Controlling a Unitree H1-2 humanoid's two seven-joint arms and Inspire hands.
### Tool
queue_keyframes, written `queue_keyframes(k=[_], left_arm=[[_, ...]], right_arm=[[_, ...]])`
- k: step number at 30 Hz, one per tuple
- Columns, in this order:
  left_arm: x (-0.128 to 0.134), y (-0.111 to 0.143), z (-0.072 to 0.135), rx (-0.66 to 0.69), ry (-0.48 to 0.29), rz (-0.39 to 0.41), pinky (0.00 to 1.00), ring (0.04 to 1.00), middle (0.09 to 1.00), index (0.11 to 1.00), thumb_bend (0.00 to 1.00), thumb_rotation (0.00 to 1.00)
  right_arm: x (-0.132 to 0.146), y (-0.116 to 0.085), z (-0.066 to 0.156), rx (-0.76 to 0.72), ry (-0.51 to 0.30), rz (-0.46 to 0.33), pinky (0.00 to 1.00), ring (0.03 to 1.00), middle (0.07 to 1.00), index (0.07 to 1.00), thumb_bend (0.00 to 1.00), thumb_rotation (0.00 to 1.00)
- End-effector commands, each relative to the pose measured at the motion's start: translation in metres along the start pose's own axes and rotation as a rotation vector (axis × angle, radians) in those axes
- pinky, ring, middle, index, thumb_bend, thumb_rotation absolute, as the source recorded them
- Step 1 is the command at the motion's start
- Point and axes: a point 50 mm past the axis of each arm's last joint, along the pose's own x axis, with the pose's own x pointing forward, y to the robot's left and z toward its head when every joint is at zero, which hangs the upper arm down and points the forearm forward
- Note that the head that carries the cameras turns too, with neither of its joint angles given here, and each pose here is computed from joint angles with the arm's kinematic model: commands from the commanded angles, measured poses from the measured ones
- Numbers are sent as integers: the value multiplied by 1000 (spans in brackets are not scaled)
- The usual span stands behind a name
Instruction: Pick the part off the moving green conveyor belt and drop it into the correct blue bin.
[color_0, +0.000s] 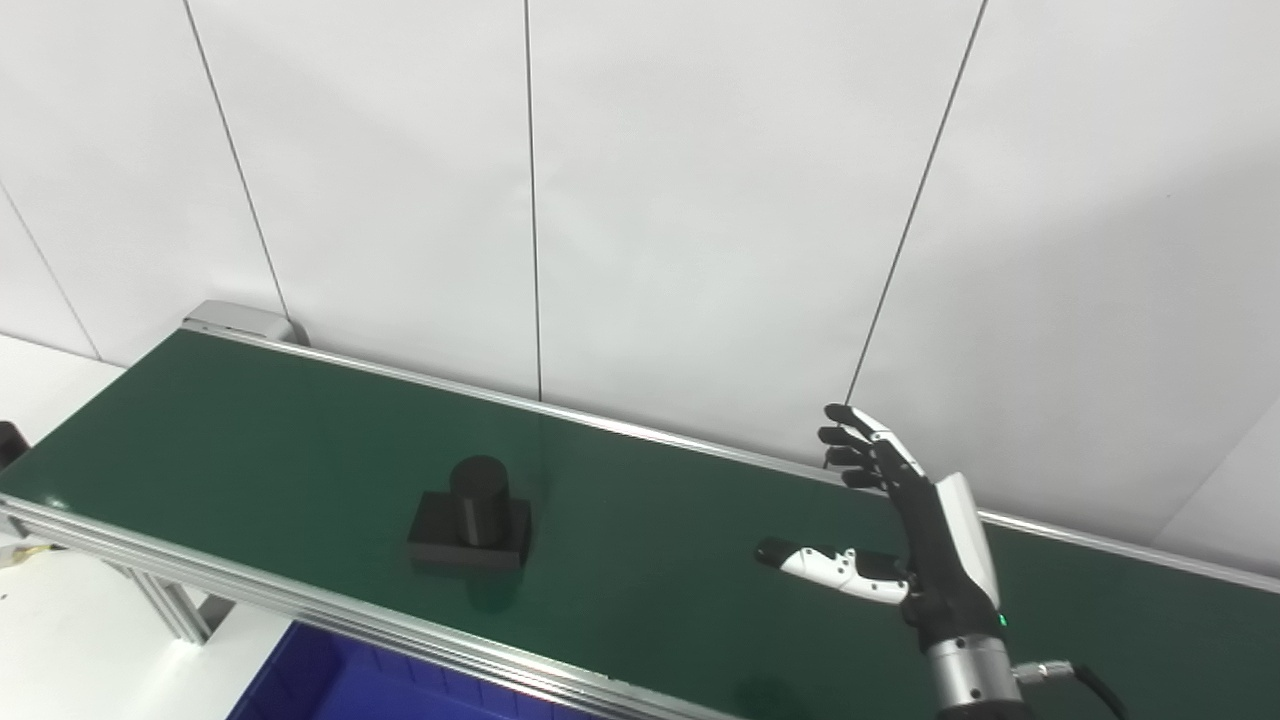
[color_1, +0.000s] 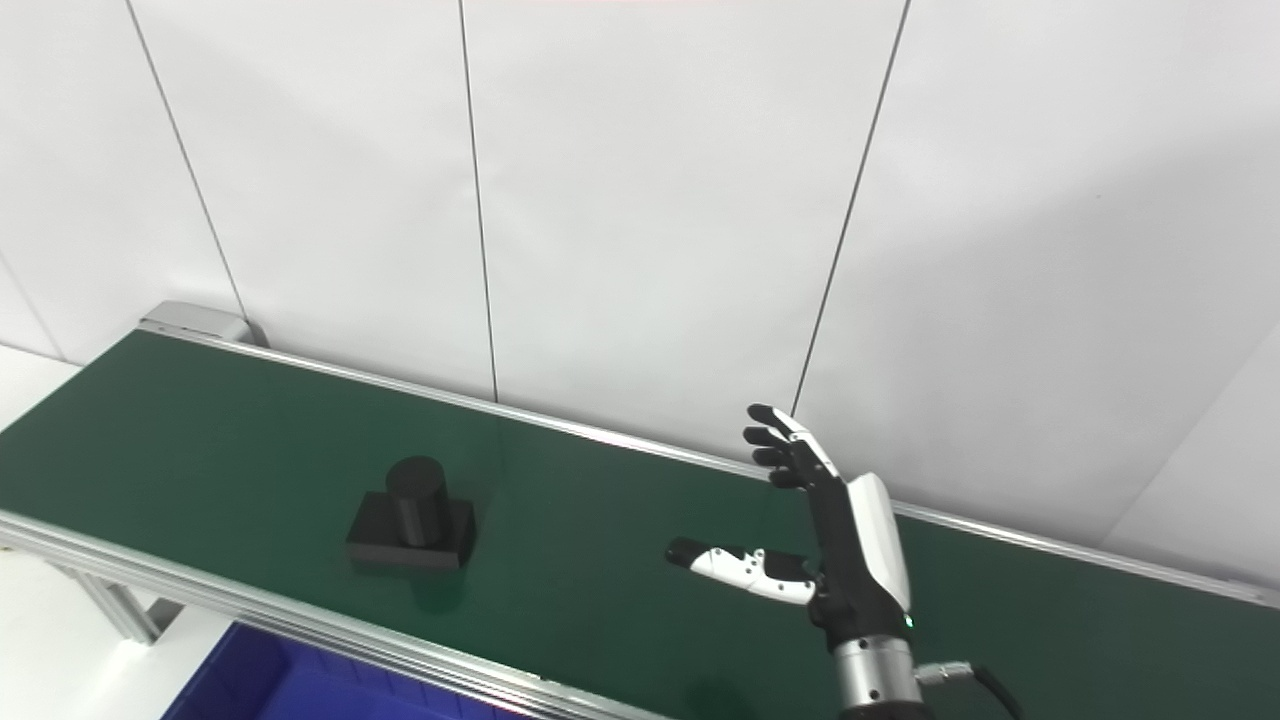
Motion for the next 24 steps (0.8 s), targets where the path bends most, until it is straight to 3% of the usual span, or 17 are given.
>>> queue_keyframes(k=[1,11,15,24], left_arm=[[10,3,12,13,-83,13,800,854,858,818,974,204],[12,4,12,46,-83,-2,787,853,866,822,975,239],[13,4,12,46,-81,-7,781,851,864,819,980,238],[14,5,13,61,-87,-16,796,860,870,818,980,251]], right_arm=[[16,-3,14,-42,-41,5,707,750,783,849,879,416],[49,18,33,-129,-33,145,632,723,779,842,896,402],[60,30,37,-178,-45,192,615,722,786,843,900,448],[83,52,44,-220,-49,237,601,701,762,831,922,462]])
